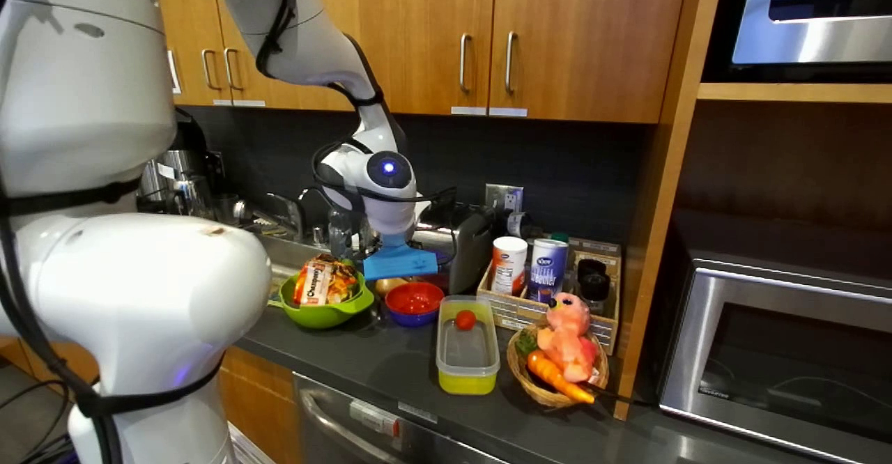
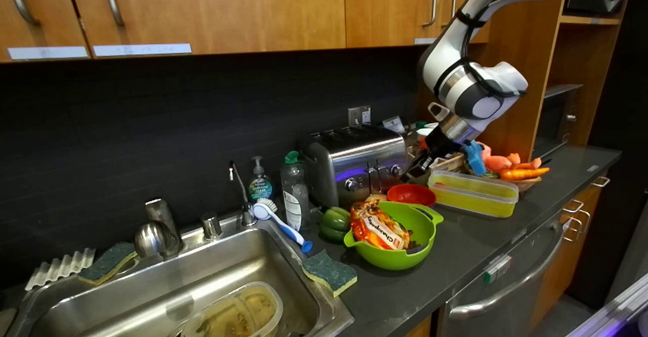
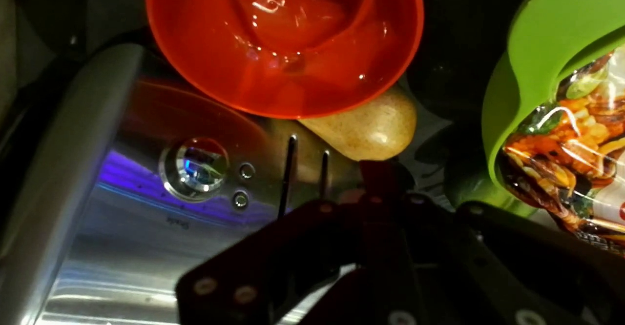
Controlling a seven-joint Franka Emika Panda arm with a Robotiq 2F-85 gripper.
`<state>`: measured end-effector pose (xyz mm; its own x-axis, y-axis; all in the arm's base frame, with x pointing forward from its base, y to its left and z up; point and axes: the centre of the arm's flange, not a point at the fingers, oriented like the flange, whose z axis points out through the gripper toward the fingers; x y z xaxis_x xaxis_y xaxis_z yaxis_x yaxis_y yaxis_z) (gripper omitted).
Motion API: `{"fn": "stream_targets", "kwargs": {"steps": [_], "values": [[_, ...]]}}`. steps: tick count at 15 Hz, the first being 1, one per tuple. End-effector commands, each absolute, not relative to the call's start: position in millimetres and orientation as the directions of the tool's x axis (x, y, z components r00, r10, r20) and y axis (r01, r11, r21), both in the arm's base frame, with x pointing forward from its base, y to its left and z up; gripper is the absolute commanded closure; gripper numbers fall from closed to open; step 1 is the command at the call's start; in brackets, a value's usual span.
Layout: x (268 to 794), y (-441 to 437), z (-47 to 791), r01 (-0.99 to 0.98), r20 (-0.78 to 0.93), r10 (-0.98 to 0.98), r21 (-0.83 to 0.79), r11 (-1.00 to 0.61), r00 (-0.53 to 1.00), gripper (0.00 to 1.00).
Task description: Press the right knob on the toaster
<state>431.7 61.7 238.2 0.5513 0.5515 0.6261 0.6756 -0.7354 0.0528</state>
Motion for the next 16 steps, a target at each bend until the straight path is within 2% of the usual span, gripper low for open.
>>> {"fn": "stream_targets", "kwargs": {"steps": [1,8,16], "values": [[447,65,224,0.665,0.63,0.556,0.084,-0.742,0.541,1.0],[465,51,222,0.586,0.655,0.511,0.127,-0.801,0.556,1.0],[469,39,209,0.529,0.646,0.457,0.097,-0.843,0.611,1.0]]}}
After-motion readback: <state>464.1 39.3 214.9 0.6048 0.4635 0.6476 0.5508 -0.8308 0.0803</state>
